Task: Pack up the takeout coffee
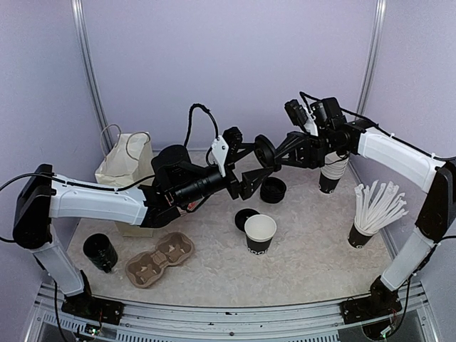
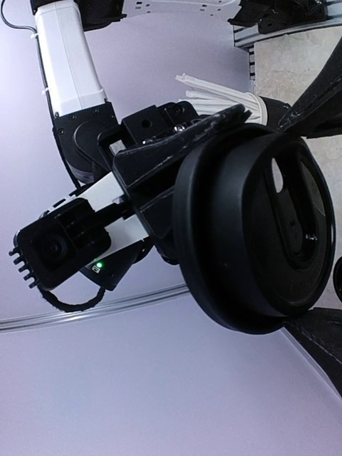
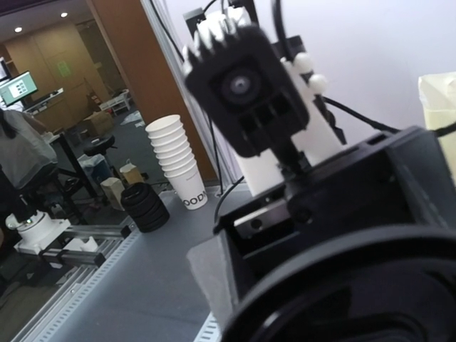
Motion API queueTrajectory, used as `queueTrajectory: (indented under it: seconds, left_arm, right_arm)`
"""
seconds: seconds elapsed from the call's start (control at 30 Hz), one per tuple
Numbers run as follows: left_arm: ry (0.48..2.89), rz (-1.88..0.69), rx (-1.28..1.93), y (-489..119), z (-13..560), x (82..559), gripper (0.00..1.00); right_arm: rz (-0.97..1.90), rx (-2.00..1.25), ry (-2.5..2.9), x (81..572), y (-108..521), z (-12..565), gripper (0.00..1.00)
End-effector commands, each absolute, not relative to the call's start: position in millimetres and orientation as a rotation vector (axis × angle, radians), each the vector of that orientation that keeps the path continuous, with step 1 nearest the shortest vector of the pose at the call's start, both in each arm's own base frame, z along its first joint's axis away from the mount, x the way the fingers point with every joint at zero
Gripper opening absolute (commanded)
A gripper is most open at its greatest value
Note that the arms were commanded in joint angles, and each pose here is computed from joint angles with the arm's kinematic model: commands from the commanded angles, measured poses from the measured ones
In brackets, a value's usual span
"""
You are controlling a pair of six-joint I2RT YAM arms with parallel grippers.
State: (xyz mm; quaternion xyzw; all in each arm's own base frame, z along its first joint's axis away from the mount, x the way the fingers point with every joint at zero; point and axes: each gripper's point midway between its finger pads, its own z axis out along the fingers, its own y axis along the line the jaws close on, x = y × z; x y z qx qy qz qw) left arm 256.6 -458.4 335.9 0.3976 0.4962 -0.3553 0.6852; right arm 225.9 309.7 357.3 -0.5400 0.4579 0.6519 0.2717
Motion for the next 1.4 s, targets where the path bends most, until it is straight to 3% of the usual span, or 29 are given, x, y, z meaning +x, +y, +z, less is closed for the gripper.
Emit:
queueTrajectory:
  seconds: [0.0,0.3,0.47,0.67,0.87,1.07,1.13,1.37]
  left_arm:
    - [1.025,-0.868,0.894,-468.9,355.7,241.7,0.80]
    - [1.056,-0.857,0.834,-466.5,357.3,251.2,0.73]
    - [1.155,-0.814,0.867,-469.0,345.9,259.1,0.69]
    - [1.343,-0.752,0.935,-455.3,336.3,258.7,0.68]
    - [1.612,-0.688,1.095,-438.0,303.7,246.3,0.67]
    - [1.849,-0.603,1.214,-409.0,268.3,231.0,0.66]
    - [1.910,-0.580,1.237,-400.5,258.5,226.7,0.65]
    - [2.010,-0.478,1.249,-369.2,241.5,222.1,0.64]
  right_arm:
    - [1.819,-1.480,1.167,211.0,308.0,364.8,0.09]
    - [1.831,-1.479,1.181,211.0,309.1,361.7,0.12]
    - [1.665,-1.435,1.267,230.8,302.6,361.3,0.36]
    - [1.330,-1.308,1.440,282.0,266.6,349.5,0.53]
    - [1.001,-1.342,1.626,302.9,253.7,277.8,0.55]
    - [0.792,-1.646,1.777,279.0,263.4,180.6,0.56]
    - [0.693,-1.755,1.812,270.9,264.9,151.0,0.62]
    - [0.556,-1.889,1.841,264.7,269.9,104.5,0.66]
